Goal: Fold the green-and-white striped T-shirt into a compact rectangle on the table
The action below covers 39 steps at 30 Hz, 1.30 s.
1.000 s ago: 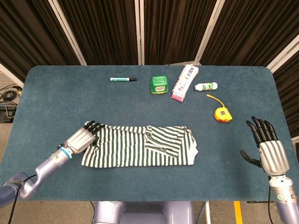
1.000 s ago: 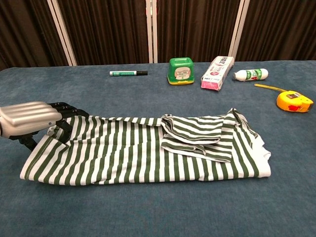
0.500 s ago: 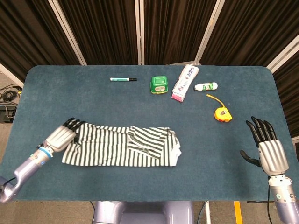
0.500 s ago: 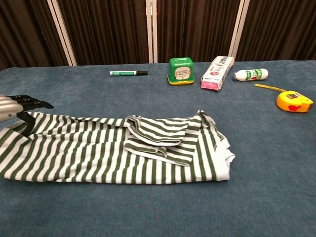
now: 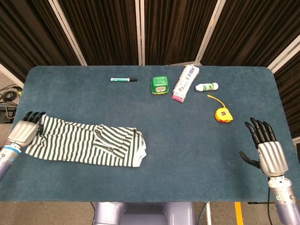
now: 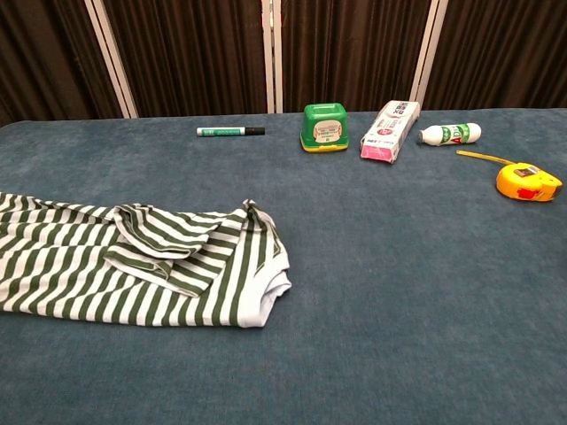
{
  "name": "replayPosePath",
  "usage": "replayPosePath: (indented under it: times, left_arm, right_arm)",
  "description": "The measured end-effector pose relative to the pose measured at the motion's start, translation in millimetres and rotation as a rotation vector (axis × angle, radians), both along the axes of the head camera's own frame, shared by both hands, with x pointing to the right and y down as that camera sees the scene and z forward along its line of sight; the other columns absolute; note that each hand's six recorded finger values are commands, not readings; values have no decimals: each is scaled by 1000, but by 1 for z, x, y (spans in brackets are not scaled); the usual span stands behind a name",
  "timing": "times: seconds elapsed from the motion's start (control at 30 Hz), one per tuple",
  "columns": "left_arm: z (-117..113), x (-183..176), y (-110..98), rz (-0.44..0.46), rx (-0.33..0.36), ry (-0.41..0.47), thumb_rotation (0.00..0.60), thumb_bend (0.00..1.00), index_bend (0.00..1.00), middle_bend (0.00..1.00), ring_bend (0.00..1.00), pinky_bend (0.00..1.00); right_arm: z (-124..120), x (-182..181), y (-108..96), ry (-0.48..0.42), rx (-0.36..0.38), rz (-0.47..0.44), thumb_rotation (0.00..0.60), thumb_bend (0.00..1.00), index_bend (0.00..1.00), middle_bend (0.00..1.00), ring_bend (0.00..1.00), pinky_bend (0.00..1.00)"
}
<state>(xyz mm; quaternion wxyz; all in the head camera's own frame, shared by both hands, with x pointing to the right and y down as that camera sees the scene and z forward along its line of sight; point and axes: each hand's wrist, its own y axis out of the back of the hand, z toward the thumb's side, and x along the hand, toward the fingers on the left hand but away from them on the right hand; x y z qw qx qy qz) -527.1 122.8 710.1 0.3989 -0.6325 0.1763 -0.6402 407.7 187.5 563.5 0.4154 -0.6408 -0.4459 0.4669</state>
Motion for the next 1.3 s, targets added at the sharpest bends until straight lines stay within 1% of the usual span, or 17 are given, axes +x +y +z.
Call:
replayPosePath:
  times: [0.1,0.17,0.27,0.4,0.5,0.6,0.73,0.87,1.1,1.3]
  left_arm:
    - [-3,1,-3,-27,23,43,600,458,835,0,0,0]
    - [-6,7,-5,-21,46,77,600,458,836,0,0,0]
    - [-13,24,-9,8,91,153,600,458,836,0,0,0]
    - [-25,60,-14,73,157,281,600,457,836,0,0,0]
    - [-28,89,-15,109,174,364,600,457,836,0,0,0]
    - [-25,124,-16,158,165,427,600,457,837,0,0,0]
    - [-20,165,-15,209,153,476,600,457,838,0,0,0]
    - [-11,207,-8,246,126,527,600,457,838,0,0,0]
    - [10,283,8,334,75,562,600,457,838,0,0,0]
    - [17,317,15,364,60,582,600,456,837,0,0,0]
  right_arm:
    - [0,0,0,1,1,0,600,118,48,0,0,0]
    - [0,0,0,1,1,1,600,118,48,0,0,0]
    - [0,0,0,3,1,1,600,118,48,0,0,0]
    - [-1,1,0,1,4,4,600,118,48,0,0,0]
    - [-2,1,0,-2,6,6,600,118,48,0,0,0]
    - [-3,2,-1,-7,7,8,600,118,48,0,0,0]
    - [-4,4,-1,-6,9,12,600,118,50,0,0,0]
    - [-4,7,-3,-4,7,23,600,118,50,0,0,0]
    - [-3,9,-3,-4,5,27,600,118,50,0,0,0]
    - [-5,11,-4,-7,7,35,600,118,50,0,0,0]
